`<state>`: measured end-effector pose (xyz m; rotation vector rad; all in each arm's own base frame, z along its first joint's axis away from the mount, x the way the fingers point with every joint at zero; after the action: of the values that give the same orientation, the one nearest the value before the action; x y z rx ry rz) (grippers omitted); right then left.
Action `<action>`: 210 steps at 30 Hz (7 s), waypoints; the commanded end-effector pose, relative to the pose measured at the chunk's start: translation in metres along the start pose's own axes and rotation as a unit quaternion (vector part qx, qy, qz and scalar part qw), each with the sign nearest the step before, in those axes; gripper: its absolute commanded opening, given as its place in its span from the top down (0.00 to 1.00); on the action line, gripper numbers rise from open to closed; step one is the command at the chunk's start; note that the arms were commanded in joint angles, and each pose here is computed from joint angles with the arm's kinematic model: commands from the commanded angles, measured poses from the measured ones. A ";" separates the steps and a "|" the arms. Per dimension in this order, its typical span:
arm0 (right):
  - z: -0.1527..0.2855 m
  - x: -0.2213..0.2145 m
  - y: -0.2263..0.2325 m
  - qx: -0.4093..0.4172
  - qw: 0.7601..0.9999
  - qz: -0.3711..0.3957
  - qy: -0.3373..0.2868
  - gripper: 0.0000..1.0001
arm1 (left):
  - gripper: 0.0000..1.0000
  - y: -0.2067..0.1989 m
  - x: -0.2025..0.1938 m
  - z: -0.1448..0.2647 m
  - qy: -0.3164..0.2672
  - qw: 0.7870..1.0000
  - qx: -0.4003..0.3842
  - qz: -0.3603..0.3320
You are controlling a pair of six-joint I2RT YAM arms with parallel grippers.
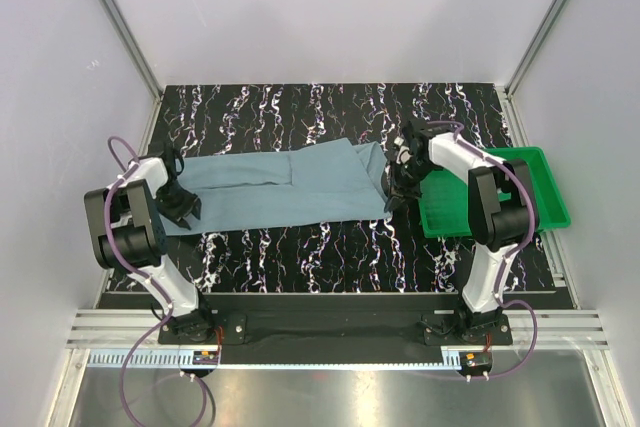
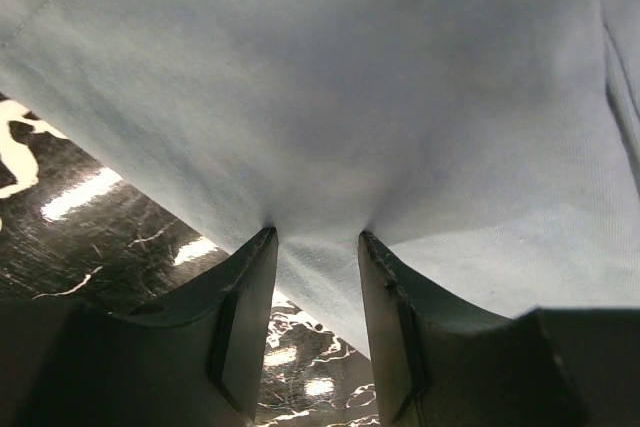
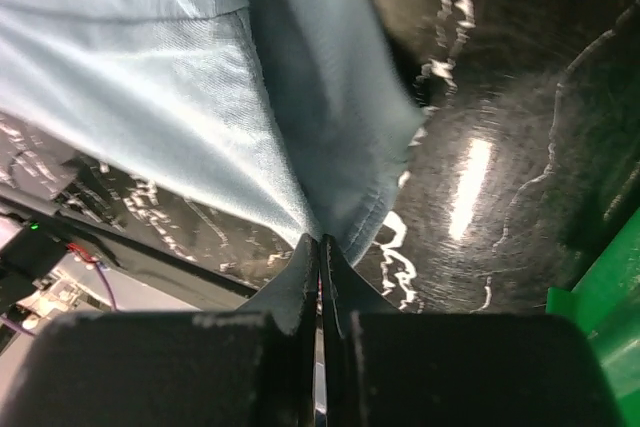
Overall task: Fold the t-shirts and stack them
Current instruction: Fold the tshirt
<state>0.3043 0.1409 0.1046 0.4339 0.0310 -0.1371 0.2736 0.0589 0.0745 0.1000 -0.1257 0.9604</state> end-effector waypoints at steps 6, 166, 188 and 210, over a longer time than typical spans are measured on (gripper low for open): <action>-0.009 -0.015 -0.034 -0.078 0.997 0.006 -0.006 1.00 | 0.57 0.010 0.008 -0.004 -0.001 1.000 0.020 -0.012; -0.016 0.088 0.141 0.218 0.973 0.079 -0.008 0.56 | 0.55 -0.055 -0.016 0.037 -0.032 0.973 -0.160 -0.163; -0.116 0.120 0.178 0.304 0.950 -0.028 0.066 0.97 | 0.55 -0.051 -0.020 0.042 -0.030 0.971 -0.165 -0.170; 0.054 0.049 0.139 -0.033 0.964 -0.235 -0.119 0.39 | 0.46 -0.063 -0.041 0.095 -0.107 0.948 -0.183 -0.239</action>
<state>0.3858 0.2501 0.1936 0.4498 -0.0841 -0.4129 0.2923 -0.0121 0.1357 -0.0941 -0.3695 0.4658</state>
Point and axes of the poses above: each gripper's point midway between its finger pads, its own z axis back along the fingers, its own y axis along the line the jaws close on, x = y × z, the point moved 6 cm from there along z, back along the fingers, and after that the axes turned 5 degrees about -z, right-handed, at the moved point
